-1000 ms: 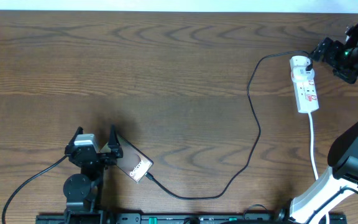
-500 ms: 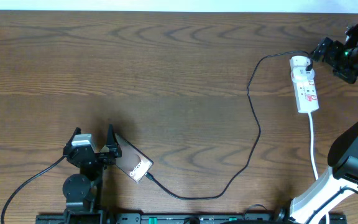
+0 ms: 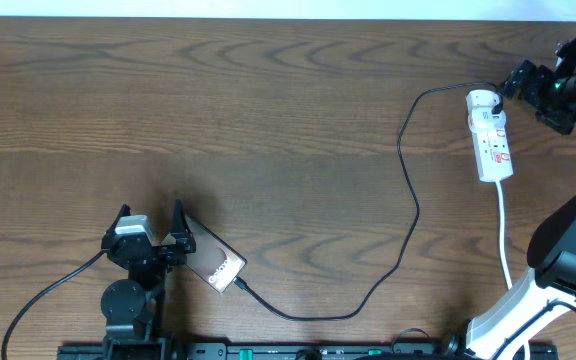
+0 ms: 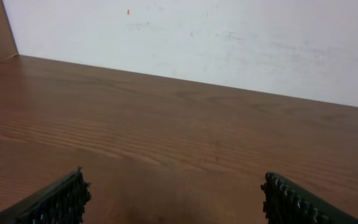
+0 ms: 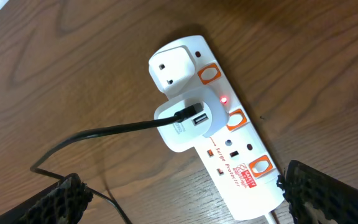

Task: Plug charger to phone and switch on socket

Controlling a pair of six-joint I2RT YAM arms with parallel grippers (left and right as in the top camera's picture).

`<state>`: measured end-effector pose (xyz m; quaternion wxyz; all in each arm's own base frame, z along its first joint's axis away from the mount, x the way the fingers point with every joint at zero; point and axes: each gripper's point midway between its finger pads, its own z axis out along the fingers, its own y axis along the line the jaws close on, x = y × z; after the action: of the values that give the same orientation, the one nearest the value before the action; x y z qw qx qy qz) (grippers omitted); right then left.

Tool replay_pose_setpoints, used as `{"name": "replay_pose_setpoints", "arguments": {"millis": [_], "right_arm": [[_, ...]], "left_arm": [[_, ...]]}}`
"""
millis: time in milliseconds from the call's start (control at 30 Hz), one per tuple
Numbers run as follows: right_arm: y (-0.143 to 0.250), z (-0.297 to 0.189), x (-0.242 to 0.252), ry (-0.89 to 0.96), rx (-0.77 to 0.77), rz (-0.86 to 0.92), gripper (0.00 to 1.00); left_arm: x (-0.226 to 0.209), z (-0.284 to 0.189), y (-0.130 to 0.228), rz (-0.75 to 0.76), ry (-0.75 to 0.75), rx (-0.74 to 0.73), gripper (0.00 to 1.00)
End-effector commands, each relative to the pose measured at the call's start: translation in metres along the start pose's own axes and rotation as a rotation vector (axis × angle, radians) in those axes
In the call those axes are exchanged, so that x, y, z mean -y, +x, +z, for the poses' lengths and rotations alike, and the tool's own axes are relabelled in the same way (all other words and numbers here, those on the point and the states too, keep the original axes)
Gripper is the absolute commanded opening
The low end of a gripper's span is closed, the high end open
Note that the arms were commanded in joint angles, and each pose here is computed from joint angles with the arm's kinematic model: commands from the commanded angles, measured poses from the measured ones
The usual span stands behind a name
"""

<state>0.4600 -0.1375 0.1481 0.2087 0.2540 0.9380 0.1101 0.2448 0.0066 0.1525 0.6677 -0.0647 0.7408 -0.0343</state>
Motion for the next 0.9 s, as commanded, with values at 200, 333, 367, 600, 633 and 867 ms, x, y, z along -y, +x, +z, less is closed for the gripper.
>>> {"name": "replay_pose_setpoints", "arguments": {"millis": [200, 333, 367, 600, 633, 867], "right_arm": [[-0.005, -0.039, -0.011, -0.012, 0.08, -0.011, 0.99], [0.001, -0.099, -0.033, -0.043, 0.195, -0.055, 0.99], [0.003, -0.111, -0.037, -0.05, 0.219, -0.066, 0.99], [0.03, -0.198, -0.074, -0.048, 0.422, -0.221, 0.99], [0.035, -0.208, -0.079, -0.034, 0.454, -0.245, 0.99], [0.059, -0.232, -0.153, -0.099, 0.782, -0.648, 0.99]], "left_arm": [[-0.01, 0.0, 0.016, 0.0, -0.051, -0.046, 0.88], [-0.01, 0.0, 0.016, 0.0, -0.051, -0.046, 0.88], [-0.01, 0.0, 0.016, 0.0, -0.051, -0.046, 0.88], [-0.01, 0.0, 0.015, 0.0, -0.051, -0.046, 0.88], [-0.01, 0.0, 0.016, 0.0, -0.051, -0.046, 0.88], [-0.01, 0.0, 0.016, 0.0, -0.051, -0.046, 0.88]]}}
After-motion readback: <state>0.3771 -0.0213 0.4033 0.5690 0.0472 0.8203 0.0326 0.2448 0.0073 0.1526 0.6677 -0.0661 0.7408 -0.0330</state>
